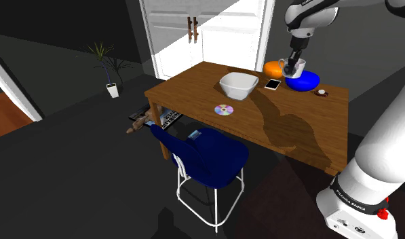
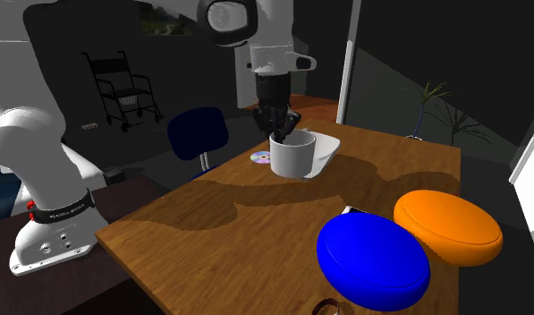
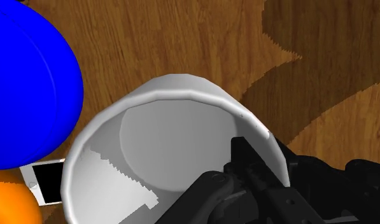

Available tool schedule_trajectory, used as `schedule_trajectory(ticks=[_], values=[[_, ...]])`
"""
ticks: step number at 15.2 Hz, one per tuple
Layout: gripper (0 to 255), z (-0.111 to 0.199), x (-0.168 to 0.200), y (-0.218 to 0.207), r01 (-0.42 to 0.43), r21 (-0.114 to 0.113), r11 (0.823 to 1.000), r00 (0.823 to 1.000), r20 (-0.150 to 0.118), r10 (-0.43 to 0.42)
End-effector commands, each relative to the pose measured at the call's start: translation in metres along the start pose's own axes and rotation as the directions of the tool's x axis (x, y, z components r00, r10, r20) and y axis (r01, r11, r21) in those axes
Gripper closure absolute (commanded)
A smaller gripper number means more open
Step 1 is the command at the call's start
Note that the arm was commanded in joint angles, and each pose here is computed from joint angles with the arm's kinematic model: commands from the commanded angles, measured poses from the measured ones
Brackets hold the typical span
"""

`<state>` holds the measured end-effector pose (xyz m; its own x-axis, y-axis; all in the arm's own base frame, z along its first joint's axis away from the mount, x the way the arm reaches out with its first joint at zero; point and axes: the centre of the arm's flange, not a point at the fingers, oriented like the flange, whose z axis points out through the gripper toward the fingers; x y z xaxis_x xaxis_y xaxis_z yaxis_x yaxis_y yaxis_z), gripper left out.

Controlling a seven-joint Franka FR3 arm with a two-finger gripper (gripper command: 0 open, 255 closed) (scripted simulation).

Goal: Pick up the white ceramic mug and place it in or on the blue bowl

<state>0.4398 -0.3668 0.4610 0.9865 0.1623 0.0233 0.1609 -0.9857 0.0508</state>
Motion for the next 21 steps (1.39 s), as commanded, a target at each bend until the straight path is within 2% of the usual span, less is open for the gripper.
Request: schedule_trajectory(ticks=[1, 16, 21], values=[[255, -0.005, -0.001, 0.013, 0.0, 0.0, 1.0, 1.0, 0.0, 0.0], [255, -0.007, -0.015, 0.21, 0.0, 0.0, 1.0, 1.0, 0.0, 0.0], [255, 0.014, -0.016, 0.217, 0.0, 0.0, 1.0, 1.0, 0.0, 0.0]])
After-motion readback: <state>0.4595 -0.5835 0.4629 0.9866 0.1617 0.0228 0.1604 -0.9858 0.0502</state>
